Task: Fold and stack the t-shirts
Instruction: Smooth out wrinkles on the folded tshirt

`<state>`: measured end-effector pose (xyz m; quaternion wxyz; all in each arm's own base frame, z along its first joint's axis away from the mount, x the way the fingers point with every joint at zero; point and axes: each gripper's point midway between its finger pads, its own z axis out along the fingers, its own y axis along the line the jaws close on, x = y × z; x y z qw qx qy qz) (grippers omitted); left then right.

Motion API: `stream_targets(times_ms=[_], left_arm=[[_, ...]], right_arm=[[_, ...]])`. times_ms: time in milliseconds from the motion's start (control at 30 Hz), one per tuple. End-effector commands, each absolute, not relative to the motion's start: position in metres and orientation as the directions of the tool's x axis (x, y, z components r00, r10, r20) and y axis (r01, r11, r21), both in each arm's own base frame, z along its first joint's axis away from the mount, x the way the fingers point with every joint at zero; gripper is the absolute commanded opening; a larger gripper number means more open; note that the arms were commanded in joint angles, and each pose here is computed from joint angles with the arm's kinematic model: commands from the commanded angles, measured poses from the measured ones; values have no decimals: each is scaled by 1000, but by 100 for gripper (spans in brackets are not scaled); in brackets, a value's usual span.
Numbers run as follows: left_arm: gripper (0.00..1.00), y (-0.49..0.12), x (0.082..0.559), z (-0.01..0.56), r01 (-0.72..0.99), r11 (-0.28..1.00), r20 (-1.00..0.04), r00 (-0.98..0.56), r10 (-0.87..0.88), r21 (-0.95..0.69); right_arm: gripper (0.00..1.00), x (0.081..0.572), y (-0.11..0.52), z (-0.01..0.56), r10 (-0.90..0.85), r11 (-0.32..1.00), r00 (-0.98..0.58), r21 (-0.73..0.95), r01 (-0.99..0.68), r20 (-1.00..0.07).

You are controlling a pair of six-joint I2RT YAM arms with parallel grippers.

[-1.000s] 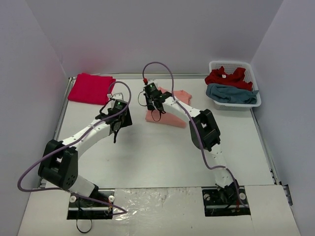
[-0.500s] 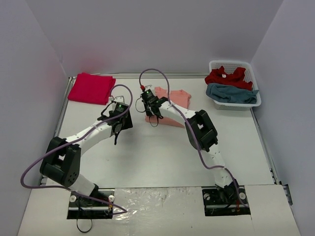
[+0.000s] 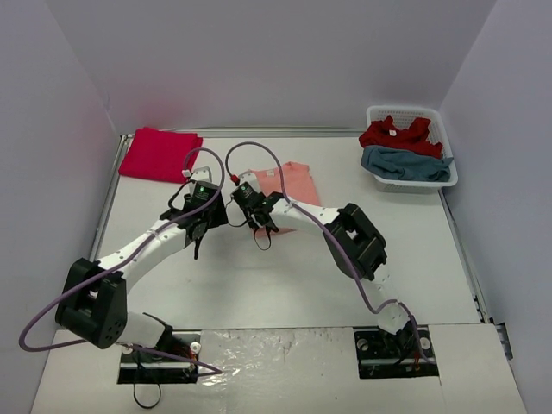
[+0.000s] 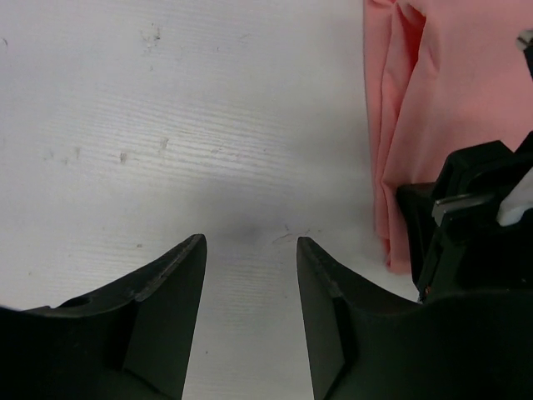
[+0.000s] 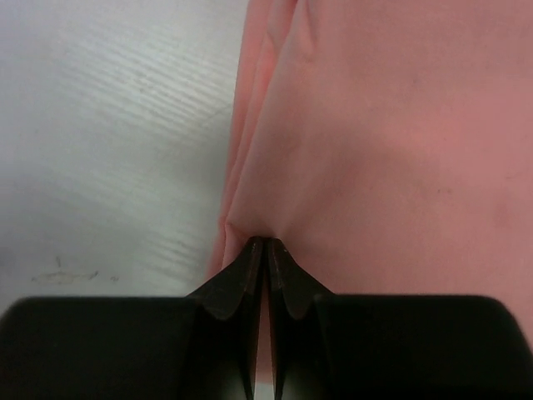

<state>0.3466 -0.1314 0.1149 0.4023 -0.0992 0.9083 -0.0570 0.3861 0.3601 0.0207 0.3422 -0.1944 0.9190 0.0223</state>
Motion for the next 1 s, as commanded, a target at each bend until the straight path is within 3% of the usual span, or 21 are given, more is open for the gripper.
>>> stream_targets(times_ms=[0,167,267,567,967], left_arm=[[46,-122,344,126,-149,972,-745,-625,-233,-179],[47,-115,337,133,-172,970,-751,-614,-243,-173],[47,-111,332,138,-188,965,-757,-600,-260,-183],[47,-110,323,139,-209,949,-739,-596,-314,-235],[52,-109,315,129,-260,907,-675,-606,-421,-333]], right_arm=[[7,366,346,43,-351,926,-695,-122,-358,-628],[32,369,346,77,-337,928,-654,-120,-354,-678],[39,370,347,98,-333,925,-627,-116,-361,-704],[43,341,346,131,-375,898,-573,-133,-419,-729],[46,296,336,98,-540,829,-522,-309,-466,-660]])
